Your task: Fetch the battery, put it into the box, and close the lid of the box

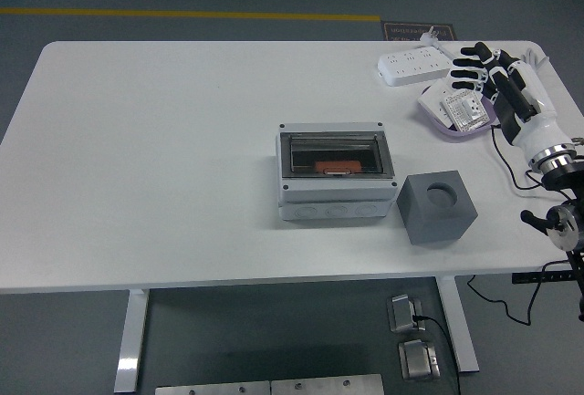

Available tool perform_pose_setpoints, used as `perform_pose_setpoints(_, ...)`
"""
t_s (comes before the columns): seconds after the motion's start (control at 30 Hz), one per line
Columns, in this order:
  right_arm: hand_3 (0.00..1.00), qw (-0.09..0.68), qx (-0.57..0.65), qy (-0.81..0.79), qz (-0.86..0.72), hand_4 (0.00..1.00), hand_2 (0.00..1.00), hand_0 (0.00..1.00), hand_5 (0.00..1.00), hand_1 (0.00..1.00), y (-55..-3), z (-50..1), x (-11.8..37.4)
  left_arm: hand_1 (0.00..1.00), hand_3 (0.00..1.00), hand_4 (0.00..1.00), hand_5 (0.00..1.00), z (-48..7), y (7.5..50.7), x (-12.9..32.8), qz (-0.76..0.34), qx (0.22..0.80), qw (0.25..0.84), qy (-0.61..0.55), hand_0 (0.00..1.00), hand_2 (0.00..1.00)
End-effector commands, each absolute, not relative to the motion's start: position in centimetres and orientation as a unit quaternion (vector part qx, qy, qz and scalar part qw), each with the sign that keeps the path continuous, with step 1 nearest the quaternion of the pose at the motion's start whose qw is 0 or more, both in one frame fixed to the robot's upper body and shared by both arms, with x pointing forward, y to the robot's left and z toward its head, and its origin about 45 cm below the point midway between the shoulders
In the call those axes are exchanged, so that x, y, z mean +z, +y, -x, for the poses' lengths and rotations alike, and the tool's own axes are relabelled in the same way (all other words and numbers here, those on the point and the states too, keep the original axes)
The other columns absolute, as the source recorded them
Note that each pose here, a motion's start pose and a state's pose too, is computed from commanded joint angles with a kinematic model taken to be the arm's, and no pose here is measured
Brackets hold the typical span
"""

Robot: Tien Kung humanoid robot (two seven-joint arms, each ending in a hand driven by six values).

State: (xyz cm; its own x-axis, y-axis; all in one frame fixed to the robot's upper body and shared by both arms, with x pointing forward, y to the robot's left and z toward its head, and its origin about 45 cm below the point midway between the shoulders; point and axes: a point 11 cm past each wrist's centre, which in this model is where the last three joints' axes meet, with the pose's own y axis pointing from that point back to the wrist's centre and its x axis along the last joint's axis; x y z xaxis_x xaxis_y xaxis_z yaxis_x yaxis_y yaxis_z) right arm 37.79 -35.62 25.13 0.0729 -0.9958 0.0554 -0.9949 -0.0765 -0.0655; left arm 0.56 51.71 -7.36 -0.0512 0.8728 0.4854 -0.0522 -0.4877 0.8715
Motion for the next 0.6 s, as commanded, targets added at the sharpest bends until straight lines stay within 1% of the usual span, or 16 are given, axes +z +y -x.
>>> perform_pose_setpoints(0.27,0.639,0.001,-0.048,0.681,0.731,0.856,0.64,0.608,0.695,0.622,-35.6,-37.8,25.3,0.574,0.54,0.325,0.002,-0.6,51.7,-7.4,-0.585,0.634,0.364,0.352,0.456,0.544)
perform_pose_setpoints(0.6,0.639,-0.001,-0.054,0.684,0.728,0.856,0.643,0.61,0.696,0.622,-36.1,-37.7,25.8,0.573,0.54,0.326,0.002,0.7,51.3,-7.6,-0.591,0.625,0.356,0.365,0.456,0.543)
